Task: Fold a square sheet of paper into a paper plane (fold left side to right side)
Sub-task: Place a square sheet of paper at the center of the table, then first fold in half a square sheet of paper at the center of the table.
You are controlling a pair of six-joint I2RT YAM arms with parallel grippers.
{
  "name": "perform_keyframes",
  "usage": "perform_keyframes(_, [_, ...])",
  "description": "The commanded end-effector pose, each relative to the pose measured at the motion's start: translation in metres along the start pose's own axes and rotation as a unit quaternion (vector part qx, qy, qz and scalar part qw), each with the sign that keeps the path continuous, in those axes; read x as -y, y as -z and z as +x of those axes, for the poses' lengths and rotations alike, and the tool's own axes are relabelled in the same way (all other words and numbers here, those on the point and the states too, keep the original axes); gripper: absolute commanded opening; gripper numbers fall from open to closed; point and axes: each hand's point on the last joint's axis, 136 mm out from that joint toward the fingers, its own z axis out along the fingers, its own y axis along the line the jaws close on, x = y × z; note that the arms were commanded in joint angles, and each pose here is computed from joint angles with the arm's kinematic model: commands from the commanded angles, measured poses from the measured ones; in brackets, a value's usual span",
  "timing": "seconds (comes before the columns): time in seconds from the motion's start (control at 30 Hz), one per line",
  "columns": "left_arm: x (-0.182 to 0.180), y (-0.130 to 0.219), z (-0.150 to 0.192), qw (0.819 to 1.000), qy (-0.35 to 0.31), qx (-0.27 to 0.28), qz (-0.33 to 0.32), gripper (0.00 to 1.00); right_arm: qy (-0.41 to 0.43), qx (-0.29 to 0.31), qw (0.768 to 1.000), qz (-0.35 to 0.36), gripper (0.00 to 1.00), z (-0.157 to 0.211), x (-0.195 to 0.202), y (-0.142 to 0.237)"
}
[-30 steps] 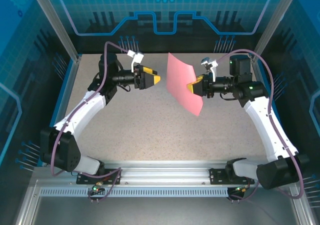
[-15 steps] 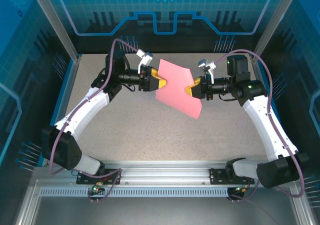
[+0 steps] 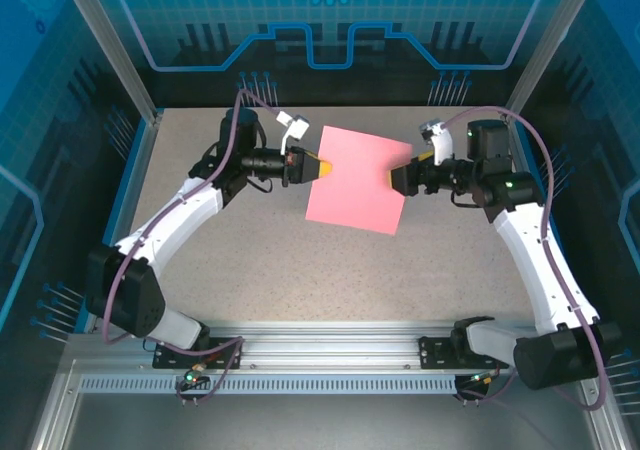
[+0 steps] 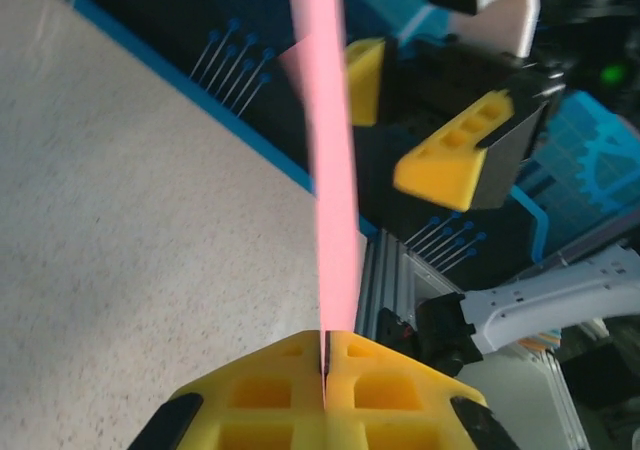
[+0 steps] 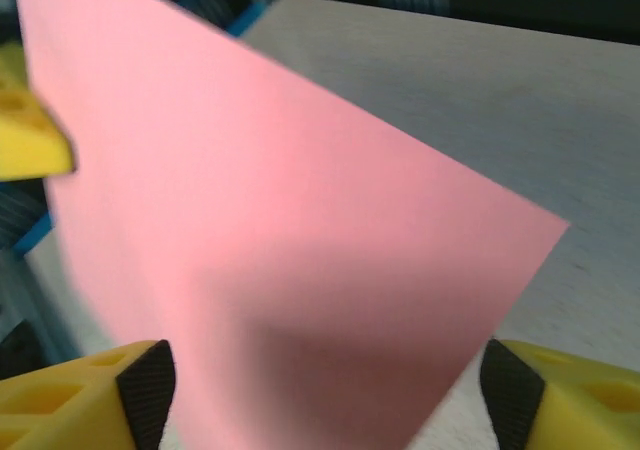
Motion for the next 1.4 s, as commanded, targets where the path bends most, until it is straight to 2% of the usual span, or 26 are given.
perform_keyframes(0.0, [-0.053, -0.013, 0.044, 0.991, 0.119, -0.025, -0.062, 0.05, -0.071, -0.001, 0.992, 0.105, 0.9, 0.016, 0.046, 0.006])
perform_keyframes(0.2, [-0.11, -0.029, 0.109, 0.962, 0.235, -0.062, -0.124, 0.03, -0.136, -0.034, 0.985, 0.096, 0.89, 0.05, 0.054, -0.015])
perform_keyframes(0.47, [-0.152, -0.027, 0.161, 0.921, 0.305, -0.118, -0.213, 0.01, -0.192, -0.072, 0.974, 0.096, 0.76, 0.077, 0.059, -0.039])
perform_keyframes(0.77, [-0.158, -0.021, 0.171, 0.9, 0.33, -0.141, -0.247, 0.02, -0.216, -0.119, 0.966, 0.079, 0.7, 0.1, 0.052, -0.07])
perform_keyframes(0.93, [-0.156, -0.02, 0.173, 0.894, 0.337, -0.145, -0.256, 0.03, -0.233, -0.159, 0.958, 0.052, 0.57, 0.117, 0.04, -0.106])
perform_keyframes(1.07, [-0.156, -0.021, 0.177, 0.887, 0.346, -0.151, -0.266, 0.04, -0.247, -0.189, 0.949, 0.052, 0.42, 0.131, 0.039, -0.139])
perform_keyframes(1.37, [-0.156, -0.02, 0.182, 0.872, 0.368, -0.147, -0.287, 0.04, -0.272, -0.253, 0.926, 0.059, 0.25, 0.169, 0.041, -0.183])
